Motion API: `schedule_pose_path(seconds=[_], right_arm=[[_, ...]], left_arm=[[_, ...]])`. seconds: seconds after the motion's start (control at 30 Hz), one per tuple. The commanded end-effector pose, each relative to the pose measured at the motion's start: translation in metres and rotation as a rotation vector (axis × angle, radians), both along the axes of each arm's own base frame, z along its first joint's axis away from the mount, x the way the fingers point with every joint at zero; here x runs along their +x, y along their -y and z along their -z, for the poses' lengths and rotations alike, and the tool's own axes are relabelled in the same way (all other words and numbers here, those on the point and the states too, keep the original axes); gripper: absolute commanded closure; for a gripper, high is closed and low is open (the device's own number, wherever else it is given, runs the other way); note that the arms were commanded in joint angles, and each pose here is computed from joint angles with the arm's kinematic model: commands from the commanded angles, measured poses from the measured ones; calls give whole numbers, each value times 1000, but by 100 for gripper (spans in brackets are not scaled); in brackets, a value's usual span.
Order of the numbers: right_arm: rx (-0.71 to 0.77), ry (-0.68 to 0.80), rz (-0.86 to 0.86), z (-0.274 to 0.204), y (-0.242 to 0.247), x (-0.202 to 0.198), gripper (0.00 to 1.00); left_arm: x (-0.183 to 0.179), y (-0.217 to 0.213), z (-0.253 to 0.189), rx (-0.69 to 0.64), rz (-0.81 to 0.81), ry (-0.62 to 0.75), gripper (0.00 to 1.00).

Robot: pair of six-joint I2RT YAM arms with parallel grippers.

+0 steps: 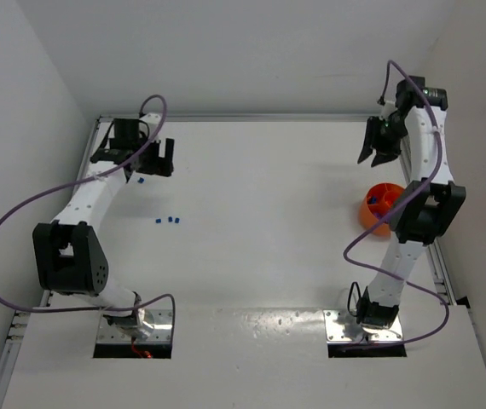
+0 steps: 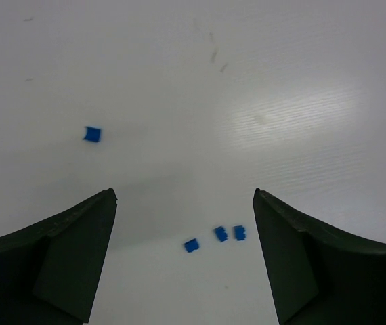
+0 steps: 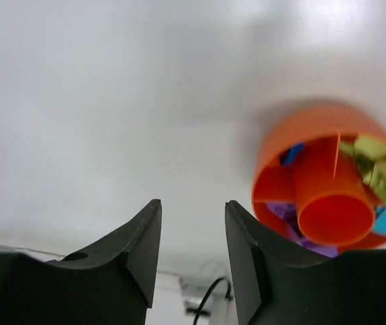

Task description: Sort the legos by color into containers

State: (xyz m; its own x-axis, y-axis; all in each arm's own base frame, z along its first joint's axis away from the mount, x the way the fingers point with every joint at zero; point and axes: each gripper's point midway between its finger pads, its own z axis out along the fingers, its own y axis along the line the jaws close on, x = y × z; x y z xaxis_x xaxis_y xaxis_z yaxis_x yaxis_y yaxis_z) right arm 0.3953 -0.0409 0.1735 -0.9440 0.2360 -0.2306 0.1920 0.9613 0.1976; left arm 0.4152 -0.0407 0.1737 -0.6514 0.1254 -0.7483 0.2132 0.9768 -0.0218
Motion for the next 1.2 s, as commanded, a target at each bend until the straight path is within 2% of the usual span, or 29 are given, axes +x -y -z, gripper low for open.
schedule_pose_path(seconds=[0.0,0.13,0.17,0.2,0.23,0.27,0.3,0.33,0.43,0.47,0.5,0.57,0.63,0.7,0.87,1.07,1.17], right_arm=[[63,273,-326,-61,-24,22,57],[-41,395,-426,-82,-18,37,61],[-74,421,-420,-88,-15,30,53],[-131,535,-417,-102,-10,48,43],[-136,492,-266,-80,1,44,30],[-150,543,-173,-86,10,46,8],[-175,682,-123,-117,11,51,4],[-172,673,-127,-105,13,45,4],[-143,654,-345,-98,-14,34,6],[-101,636,-370,-96,-24,32,7],[-57,581,-366,-88,-29,24,12],[-55,528,-357,-76,-26,27,14],[-61,488,-273,-72,-13,25,14],[-29,443,-265,-55,-17,18,16],[-14,446,-298,-52,-26,16,16],[-2,436,-301,-49,-26,22,16],[7,436,-304,-47,-28,17,16]], left_arm=[[-1,-45,-6,66,-47,-22,13],[2,-82,11,110,-73,-115,19],[4,-85,16,106,-60,-133,19],[-1,-84,24,121,-15,-182,21],[3,-88,32,118,-6,-210,22],[3,-90,36,113,5,-223,22],[1,-91,42,131,32,-241,22],[4,-92,47,138,44,-250,24],[10,-106,55,183,41,-269,30],[18,-107,62,189,51,-278,31],[23,-112,65,187,43,-282,31],[35,-116,81,209,80,-302,36],[42,-122,95,235,90,-328,43],[52,-129,107,238,94,-341,47],[70,-136,122,256,96,-356,55],[73,-131,128,223,102,-370,55],[66,-130,145,212,109,-416,55]])
